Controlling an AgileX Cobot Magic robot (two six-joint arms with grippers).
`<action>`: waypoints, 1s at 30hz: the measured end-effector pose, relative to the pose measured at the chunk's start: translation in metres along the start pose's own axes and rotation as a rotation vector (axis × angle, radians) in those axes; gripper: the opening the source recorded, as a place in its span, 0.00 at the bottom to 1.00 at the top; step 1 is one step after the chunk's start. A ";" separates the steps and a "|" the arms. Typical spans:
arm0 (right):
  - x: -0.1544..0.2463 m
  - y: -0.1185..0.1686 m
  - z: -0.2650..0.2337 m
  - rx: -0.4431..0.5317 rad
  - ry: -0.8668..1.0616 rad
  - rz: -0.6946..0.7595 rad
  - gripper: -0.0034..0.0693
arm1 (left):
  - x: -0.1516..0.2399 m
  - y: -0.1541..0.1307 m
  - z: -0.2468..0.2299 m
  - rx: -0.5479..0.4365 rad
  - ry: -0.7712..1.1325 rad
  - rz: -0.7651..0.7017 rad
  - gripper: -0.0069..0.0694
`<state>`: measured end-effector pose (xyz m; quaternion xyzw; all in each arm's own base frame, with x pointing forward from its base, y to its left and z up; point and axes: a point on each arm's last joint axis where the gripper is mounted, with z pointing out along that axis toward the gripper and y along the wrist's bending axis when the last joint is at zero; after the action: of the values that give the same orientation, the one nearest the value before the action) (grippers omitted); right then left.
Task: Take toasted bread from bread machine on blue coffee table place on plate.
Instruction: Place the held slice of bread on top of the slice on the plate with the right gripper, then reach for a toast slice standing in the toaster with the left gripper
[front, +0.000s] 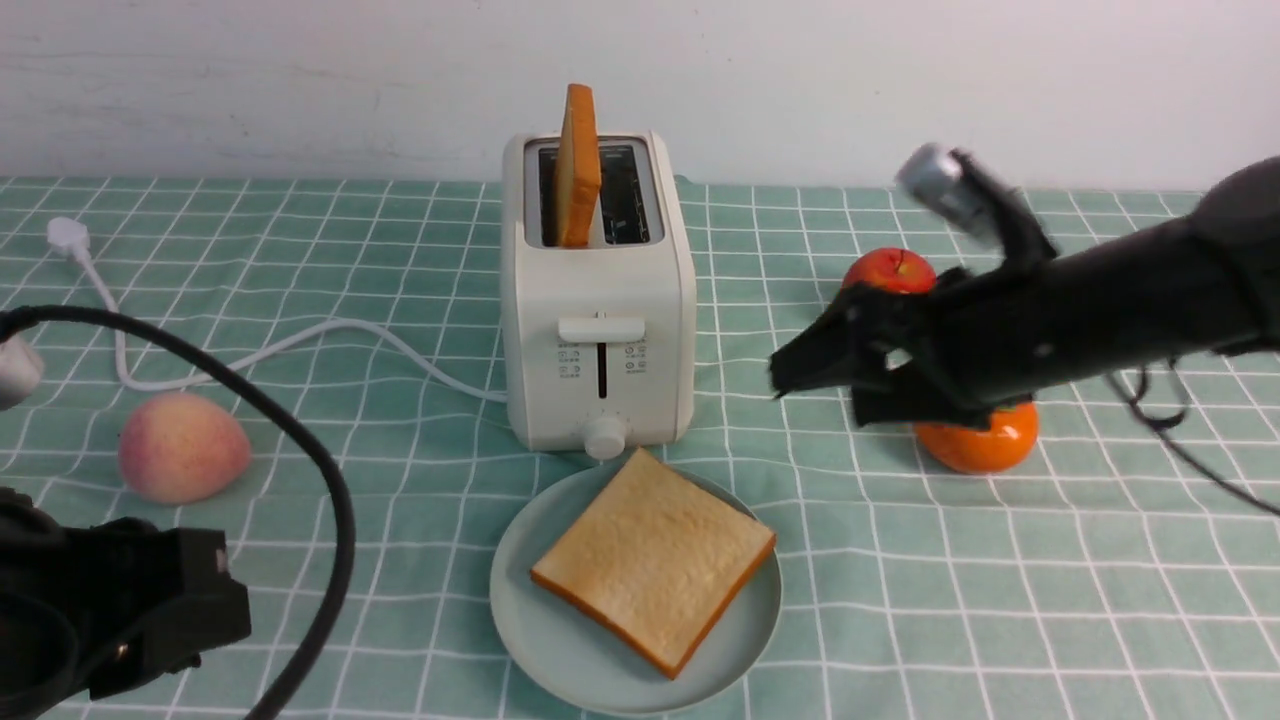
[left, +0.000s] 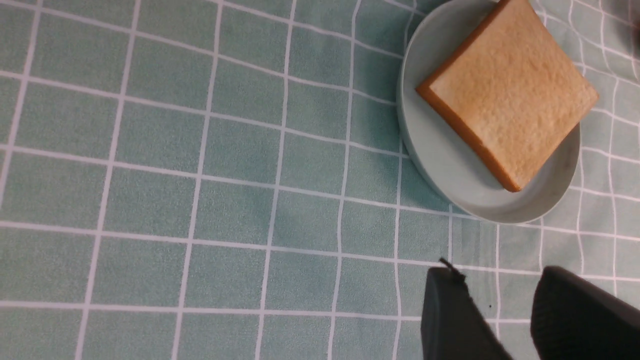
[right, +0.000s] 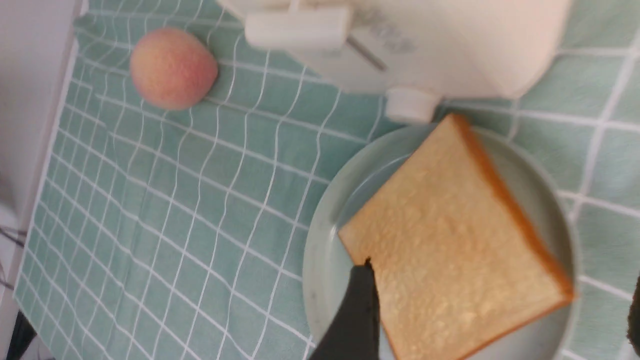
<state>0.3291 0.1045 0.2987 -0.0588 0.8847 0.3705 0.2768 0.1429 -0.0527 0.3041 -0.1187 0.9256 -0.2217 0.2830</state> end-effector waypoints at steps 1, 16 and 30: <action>0.000 -0.002 -0.001 0.004 0.004 0.007 0.95 | 0.000 0.000 0.001 -0.001 0.002 -0.001 0.40; 0.059 0.096 -0.125 -0.100 0.008 -0.210 0.69 | -0.111 -0.082 0.037 0.270 -0.076 0.184 0.45; 0.094 0.082 -0.119 -0.076 0.082 -0.179 0.69 | -0.189 -0.172 0.120 -0.048 -0.190 0.304 0.71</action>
<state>0.1715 0.0907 0.3678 -0.1630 0.8719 0.3747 0.2699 0.3818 -0.1784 0.3864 -0.0048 0.9070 -0.1419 0.3964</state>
